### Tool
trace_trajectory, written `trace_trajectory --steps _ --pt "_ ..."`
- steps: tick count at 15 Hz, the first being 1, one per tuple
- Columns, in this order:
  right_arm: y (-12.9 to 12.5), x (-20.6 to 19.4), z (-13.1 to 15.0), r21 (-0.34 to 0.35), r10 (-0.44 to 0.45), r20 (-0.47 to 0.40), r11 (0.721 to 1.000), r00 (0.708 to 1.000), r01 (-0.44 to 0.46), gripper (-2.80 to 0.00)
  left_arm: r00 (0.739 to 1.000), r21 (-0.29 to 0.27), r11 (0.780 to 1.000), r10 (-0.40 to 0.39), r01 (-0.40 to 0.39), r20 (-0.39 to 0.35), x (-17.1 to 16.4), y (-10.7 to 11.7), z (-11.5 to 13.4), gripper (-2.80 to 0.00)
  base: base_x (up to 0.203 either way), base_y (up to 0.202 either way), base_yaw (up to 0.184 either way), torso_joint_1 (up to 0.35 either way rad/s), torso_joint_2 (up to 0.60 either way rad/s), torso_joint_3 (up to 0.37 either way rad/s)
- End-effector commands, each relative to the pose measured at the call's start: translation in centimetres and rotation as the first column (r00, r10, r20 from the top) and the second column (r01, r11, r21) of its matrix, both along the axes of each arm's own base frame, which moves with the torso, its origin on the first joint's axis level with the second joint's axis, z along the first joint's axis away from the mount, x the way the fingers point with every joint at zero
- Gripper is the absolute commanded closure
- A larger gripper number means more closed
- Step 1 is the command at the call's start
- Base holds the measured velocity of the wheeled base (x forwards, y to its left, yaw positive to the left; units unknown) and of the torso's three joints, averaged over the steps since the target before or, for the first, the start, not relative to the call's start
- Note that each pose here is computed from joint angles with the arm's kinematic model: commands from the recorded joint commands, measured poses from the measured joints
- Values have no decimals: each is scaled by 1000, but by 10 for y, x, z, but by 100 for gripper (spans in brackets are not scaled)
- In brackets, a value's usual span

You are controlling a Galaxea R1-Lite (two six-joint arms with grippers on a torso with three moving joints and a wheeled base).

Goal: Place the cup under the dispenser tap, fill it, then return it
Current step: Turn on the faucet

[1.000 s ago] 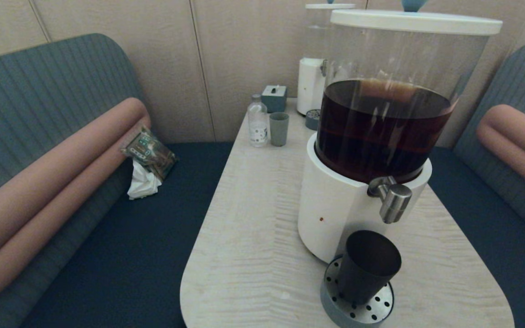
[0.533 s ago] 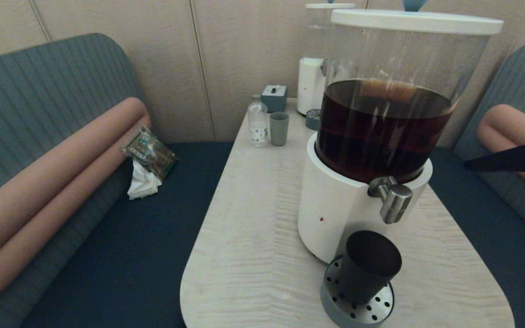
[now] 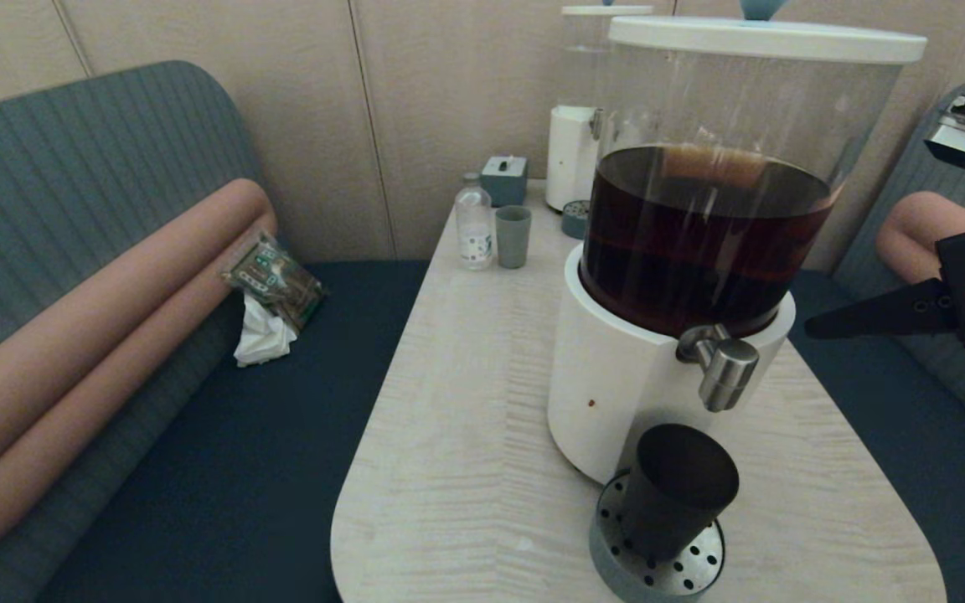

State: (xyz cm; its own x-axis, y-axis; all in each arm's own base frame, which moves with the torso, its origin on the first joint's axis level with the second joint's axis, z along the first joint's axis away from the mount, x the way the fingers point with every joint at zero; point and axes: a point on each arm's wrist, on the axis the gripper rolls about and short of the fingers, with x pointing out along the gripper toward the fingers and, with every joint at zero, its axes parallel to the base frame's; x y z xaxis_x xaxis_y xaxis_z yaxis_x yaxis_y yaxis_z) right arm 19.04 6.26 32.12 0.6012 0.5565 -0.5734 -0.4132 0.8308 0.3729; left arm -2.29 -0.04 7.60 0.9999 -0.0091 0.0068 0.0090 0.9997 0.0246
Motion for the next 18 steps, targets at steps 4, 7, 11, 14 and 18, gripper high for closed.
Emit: trace_trajectory --steps 4,7,11,14,18 --pt "-2 -9 -6 -17 34 1 999 999 -34 0 1000 0 1000 0 0 0 0 0 0 0 0 0 0 0 0 0" --pt "-3 -14 -8 -29 69 15 997 997 -69 0 1000 0 1000 0 0 1 0 0 0 0 0 0 0 0 0 0" --pt "1 -16 -17 -73 132 49 989 990 -129 0 1000 0 1000 0 0 1 0 0 0 0 0 0 0 0 0 0" --pt "5 -17 -18 -96 176 72 981 982 -169 0 1000 0 1000 0 0 1 0 0 0 0 0 0 0 0 0 0" --pt "11 -9 -19 -96 193 93 978 977 -184 0 1000 0 1000 0 0 1 0 0 0 0 0 0 0 0 0 0"
